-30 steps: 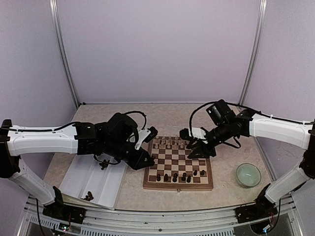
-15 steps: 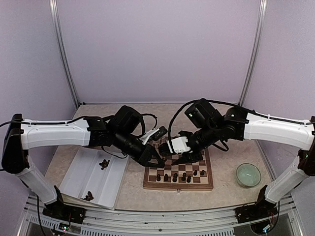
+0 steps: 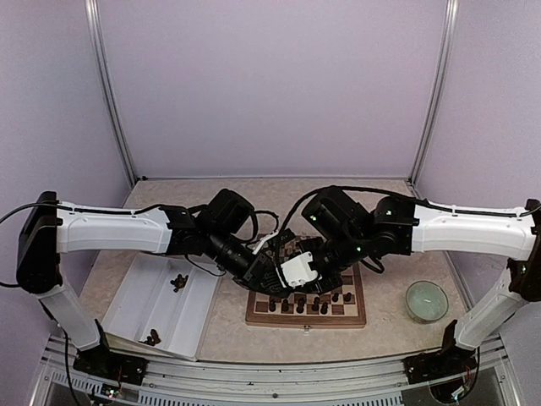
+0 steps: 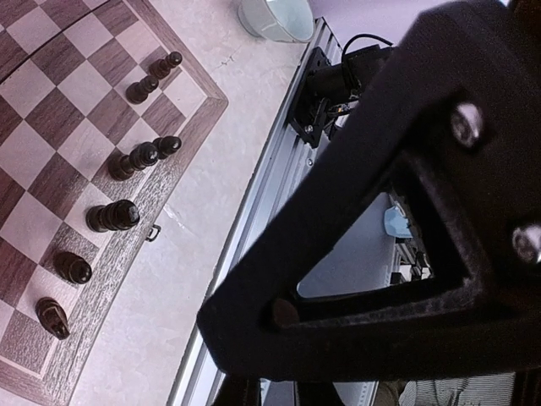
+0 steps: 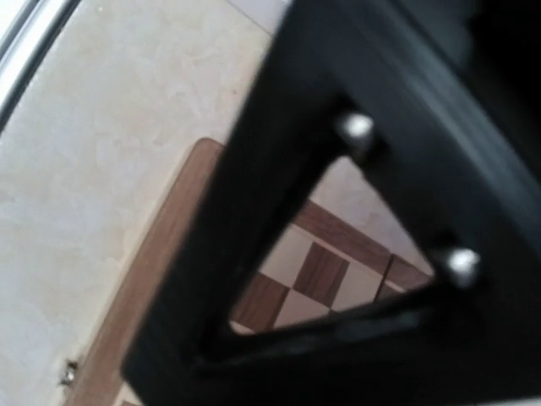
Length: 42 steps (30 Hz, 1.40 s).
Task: Set up the chess pieces on the board
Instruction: Pass from the left arm to the right, then pass from the right arm to the left
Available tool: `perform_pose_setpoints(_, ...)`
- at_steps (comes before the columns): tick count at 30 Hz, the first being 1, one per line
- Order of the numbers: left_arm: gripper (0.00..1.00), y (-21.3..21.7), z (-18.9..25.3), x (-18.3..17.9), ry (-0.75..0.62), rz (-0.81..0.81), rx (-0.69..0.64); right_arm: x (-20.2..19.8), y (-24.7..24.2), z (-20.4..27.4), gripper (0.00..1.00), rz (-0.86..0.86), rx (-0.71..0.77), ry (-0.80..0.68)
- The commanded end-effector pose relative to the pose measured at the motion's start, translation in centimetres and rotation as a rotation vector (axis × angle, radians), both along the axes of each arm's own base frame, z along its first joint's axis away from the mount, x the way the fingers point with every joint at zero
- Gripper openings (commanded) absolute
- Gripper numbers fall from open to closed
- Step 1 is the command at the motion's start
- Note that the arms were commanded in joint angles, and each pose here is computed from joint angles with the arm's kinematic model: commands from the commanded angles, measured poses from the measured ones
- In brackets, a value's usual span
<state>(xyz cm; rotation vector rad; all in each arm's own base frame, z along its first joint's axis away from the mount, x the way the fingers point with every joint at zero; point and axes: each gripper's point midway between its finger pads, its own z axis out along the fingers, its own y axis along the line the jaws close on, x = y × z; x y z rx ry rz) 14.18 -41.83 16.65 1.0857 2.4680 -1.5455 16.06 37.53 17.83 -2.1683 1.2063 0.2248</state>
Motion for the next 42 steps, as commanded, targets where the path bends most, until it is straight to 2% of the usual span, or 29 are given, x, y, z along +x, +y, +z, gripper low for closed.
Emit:
perform_pose_setpoints(1, 0.01, -0.7, 1.7, 0.5, 0.008, -0.005, -0.060, -0.6, 0.5, 0.0, 0.29, 0.035, -0.002, -0.036)
perform_pose_setpoints(6, 0.01, -0.5, 2.2, 1.1, 0.021, 0.013, -0.079, -1.6, 0.0, -0.7, 0.26, 0.069, -0.016, -0.014)
perform_pose_setpoints(10, 0.02, -0.4, 2.1, 1.8, 0.025, 0.034, -0.079, -1.6, -0.1, -0.8, 0.10, 0.058, -0.010, -0.013)
perform_pose_setpoints(14, 0.15, 0.2, 2.3, 3.5, -0.058, 0.100, -0.060, 0.2, -0.6, -1.1, 0.03, -0.015, 0.012, -0.008)
perform_pose_setpoints(19, 0.31, 2.1, 5.1, 6.7, -0.335, 0.300, -0.067, 3.4, -1.8, 1.7, 0.03, -0.146, 0.175, 0.218)
perform_pose_setpoints(21, 0.35, 2.9, 8.0, 7.2, -0.476, 0.389, -0.136, 4.0, -2.1, 3.3, 0.03, -0.175, 0.272, 0.368)
perform_pose_setpoints(23, 0.37, 3.6, 11.8, 7.6, -0.644, 0.536, -0.272, 5.1, -2.5, 4.5, 0.03, -0.231, 0.354, 0.496)
perform_pose_setpoints(25, 0.42, 5.5, 16.4, 5.9, -0.849, 0.665, -0.430, 6.1, -3.0, 5.5, 0.03, -0.269, 0.443, 0.620)
perform_pose_setpoints(26, 0.46, 6.6, 17.3, 5.8, -0.935, 0.748, -0.447, 6.8, -3.4, 6.1, 0.03, -0.273, 0.489, 0.674)
perform_pose_setpoints(28, 0.49, 7.2, 18.8, 5.4, -1.024, 0.796, -0.472, 7.2, -3.8, 6.8, 0.03, -0.269, 0.533, 0.803)
perform_pose_setpoints(32, 0.52, 4.1, 17.7, 5.9, -1.061, 0.721, -0.404, 7.4, -4.2, 7.6, 0.04, -0.241, 0.563, 0.959)
perform_pose_setpoints(38, 0.54, -0.1, 15.8, 5.6, -1.022, 0.610, -0.419, 6.8, -4.2, 8.0, 0.05, -0.208, 0.576, 0.992)
perform_pose_setpoints(42, 0.54, -1.6, 14.9, 6.3, -1.018, 0.600, -0.391, 6.7, -4.3, 7.9, 0.05, -0.204, 0.573, 0.999)
